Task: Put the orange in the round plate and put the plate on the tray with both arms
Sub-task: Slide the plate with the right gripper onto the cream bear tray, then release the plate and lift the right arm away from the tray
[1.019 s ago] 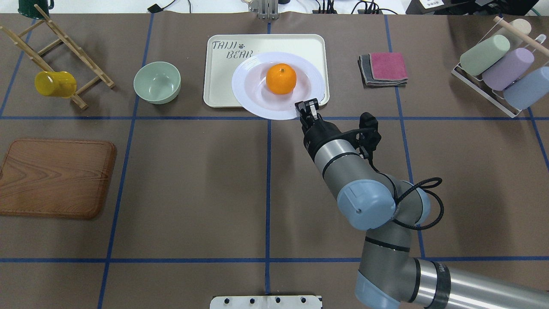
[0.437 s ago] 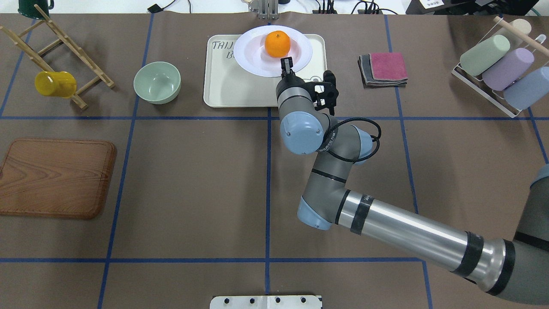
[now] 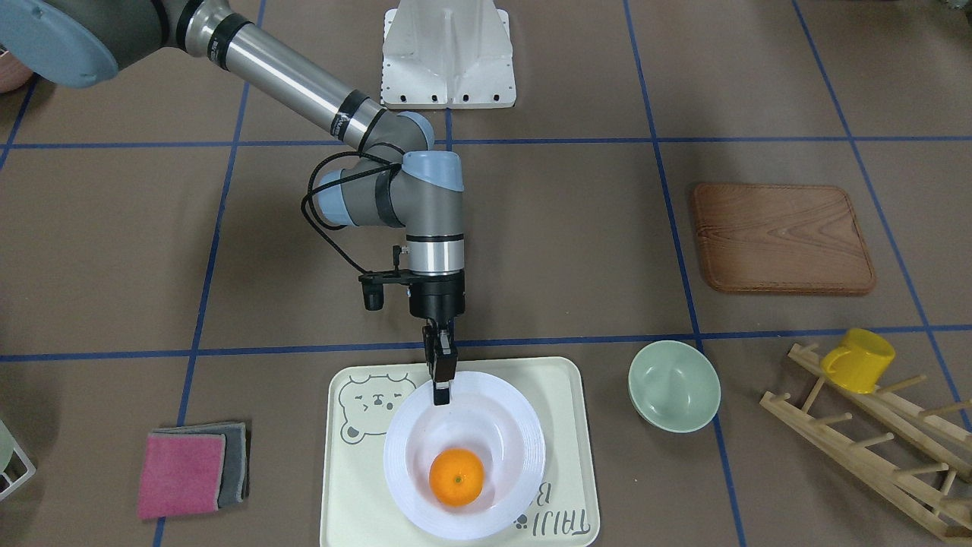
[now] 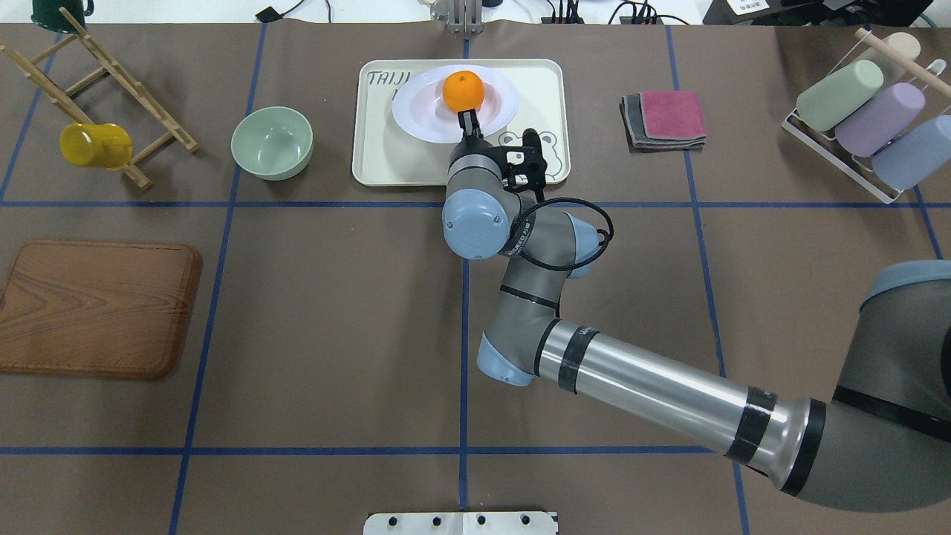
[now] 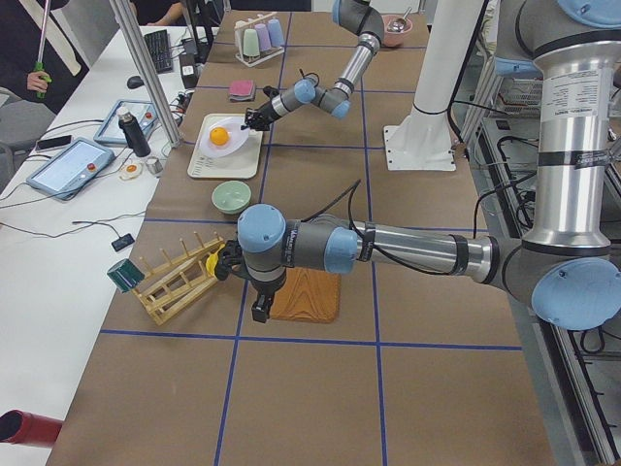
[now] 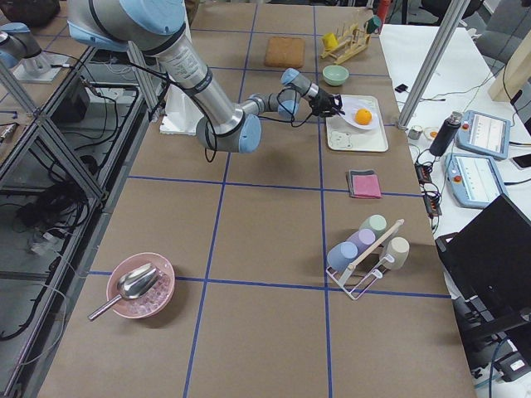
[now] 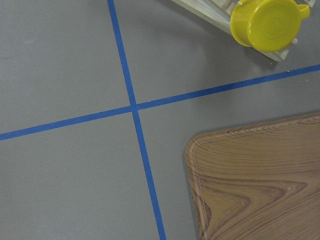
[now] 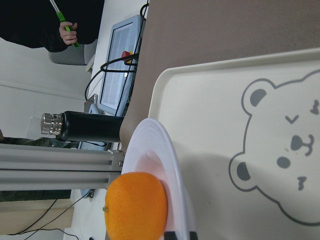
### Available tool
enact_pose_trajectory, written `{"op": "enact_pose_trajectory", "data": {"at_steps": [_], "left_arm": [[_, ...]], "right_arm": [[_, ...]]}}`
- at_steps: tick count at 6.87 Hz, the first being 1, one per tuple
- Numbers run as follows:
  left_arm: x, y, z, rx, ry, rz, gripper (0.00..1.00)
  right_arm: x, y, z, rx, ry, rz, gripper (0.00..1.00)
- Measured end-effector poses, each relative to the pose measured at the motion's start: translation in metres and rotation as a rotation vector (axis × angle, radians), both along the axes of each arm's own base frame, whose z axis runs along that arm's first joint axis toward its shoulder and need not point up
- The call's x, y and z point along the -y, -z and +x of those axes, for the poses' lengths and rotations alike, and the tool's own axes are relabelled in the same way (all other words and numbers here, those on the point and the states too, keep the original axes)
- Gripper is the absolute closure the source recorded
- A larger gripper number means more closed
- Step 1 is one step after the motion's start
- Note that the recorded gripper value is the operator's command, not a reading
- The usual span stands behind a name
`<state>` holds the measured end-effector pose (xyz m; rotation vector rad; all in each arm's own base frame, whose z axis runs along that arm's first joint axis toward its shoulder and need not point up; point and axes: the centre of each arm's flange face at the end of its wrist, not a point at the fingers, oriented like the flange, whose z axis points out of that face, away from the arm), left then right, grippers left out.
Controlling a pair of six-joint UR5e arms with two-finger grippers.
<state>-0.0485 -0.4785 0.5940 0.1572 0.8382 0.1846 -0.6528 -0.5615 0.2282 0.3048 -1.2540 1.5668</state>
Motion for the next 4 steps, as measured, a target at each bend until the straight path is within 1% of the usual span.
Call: {"op": "enact_pose_trajectory", "data": {"at_steps": [1, 2, 3, 4], "left_arm": [[-0.002, -0.003, 0.000, 0.000, -0.002, -0.002, 0.01], [-0.007, -0.007, 0.000, -0.001, -0.003, 0.001, 0.01], [-0.012, -0.011, 0.000, -0.001, -0.003, 0.011, 0.01], [-0.016, -0.015, 0.000, -0.002, 0.002, 0.007, 0.01]], "right_arm": [[-0.008, 0.004, -0.001, -0.048, 0.057, 0.031, 0.00], [-0.022, 0.006, 0.016, -0.117, 0.168, 0.089, 0.00], [-0.031, 0.004, 0.053, -0.200, 0.302, 0.127, 0.00], [-0.026, 0.007, 0.102, -0.301, 0.443, 0.127, 0.00]]}}
